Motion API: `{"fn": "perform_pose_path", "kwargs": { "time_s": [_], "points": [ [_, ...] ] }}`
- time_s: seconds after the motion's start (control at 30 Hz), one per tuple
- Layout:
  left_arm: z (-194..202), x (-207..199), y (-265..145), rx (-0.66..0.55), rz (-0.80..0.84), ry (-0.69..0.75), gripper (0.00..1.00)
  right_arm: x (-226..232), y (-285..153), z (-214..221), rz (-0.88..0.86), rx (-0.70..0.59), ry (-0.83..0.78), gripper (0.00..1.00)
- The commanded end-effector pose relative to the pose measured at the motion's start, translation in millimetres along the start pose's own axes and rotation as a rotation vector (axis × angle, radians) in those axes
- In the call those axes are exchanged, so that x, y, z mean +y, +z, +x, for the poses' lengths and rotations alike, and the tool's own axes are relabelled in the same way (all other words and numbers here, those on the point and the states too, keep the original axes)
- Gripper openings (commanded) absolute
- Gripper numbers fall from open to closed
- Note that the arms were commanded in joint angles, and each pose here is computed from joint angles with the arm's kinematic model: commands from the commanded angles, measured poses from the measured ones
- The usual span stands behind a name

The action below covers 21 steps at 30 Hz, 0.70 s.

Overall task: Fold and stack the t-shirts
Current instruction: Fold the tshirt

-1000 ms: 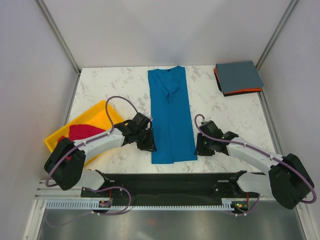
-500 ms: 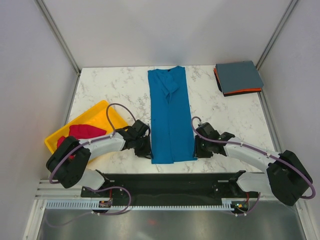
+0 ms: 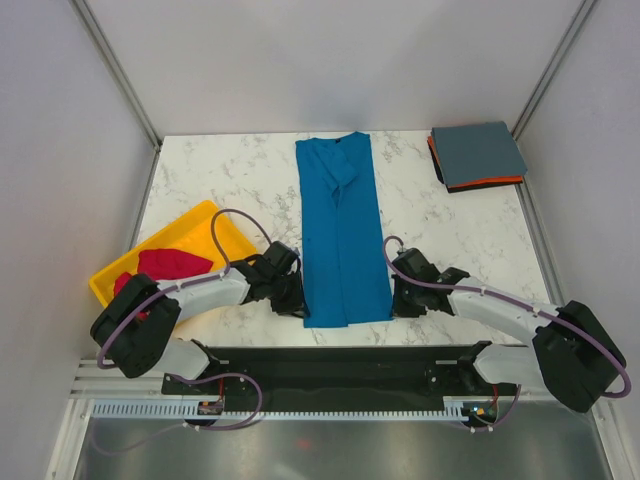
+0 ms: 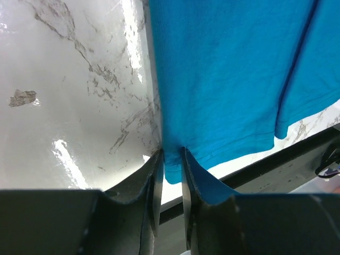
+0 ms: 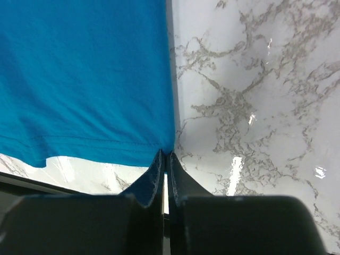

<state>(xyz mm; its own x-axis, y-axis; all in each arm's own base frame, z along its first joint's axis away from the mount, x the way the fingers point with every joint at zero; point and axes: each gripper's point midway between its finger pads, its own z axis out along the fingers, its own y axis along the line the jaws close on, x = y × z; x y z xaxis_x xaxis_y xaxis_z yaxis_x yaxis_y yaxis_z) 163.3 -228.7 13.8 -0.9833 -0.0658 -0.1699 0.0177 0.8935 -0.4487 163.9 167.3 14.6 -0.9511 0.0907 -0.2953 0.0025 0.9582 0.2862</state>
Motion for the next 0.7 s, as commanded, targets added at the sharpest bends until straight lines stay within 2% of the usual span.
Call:
{"fn": "perform_pose_path", "kwargs": {
  "time_s": [0.0, 0.1, 0.33, 0.43, 0.47, 0.53, 0.67],
  "points": [
    [11.5, 20.7, 6.9, 0.007, -0.071, -0.035, 0.28, -14.1, 3.1, 3.0, 0.052, -0.026, 0.011, 0.03],
    [14.5, 26.2, 6.7, 0.006, -0.087, -0.046, 0.28, -19.1, 4.0, 6.4, 0.065, -0.032, 0.027, 0.00],
    [15.9, 29.3, 5.0, 0.003, -0.098, -0.048, 0.28, -24.9, -0.6, 4.5, 0.085, -0.064, 0.058, 0.00],
    [16.2, 28.5, 2.7, 0.000, -0.092, -0.050, 0.28, -28.5, -4.1, 3.6, 0.105, -0.075, 0.068, 0.14],
    [14.1, 25.1, 0.3, -0.009, -0.080, -0.049, 0.28, -28.7, -6.1, 4.8, 0.107, -0.070, 0.068, 0.23],
    [12.7, 18.8, -4.7, -0.012, -0.058, -0.044, 0.29, -22.6, -13.1, -0.6, 0.090, -0.083, 0.068, 0.29],
    [6.6, 1.4, -17.2, -0.035, 0.011, -0.026, 0.36, -4.8, -26.8, -15.3, 0.040, -0.114, 0.067, 0.29]
  ]
}}
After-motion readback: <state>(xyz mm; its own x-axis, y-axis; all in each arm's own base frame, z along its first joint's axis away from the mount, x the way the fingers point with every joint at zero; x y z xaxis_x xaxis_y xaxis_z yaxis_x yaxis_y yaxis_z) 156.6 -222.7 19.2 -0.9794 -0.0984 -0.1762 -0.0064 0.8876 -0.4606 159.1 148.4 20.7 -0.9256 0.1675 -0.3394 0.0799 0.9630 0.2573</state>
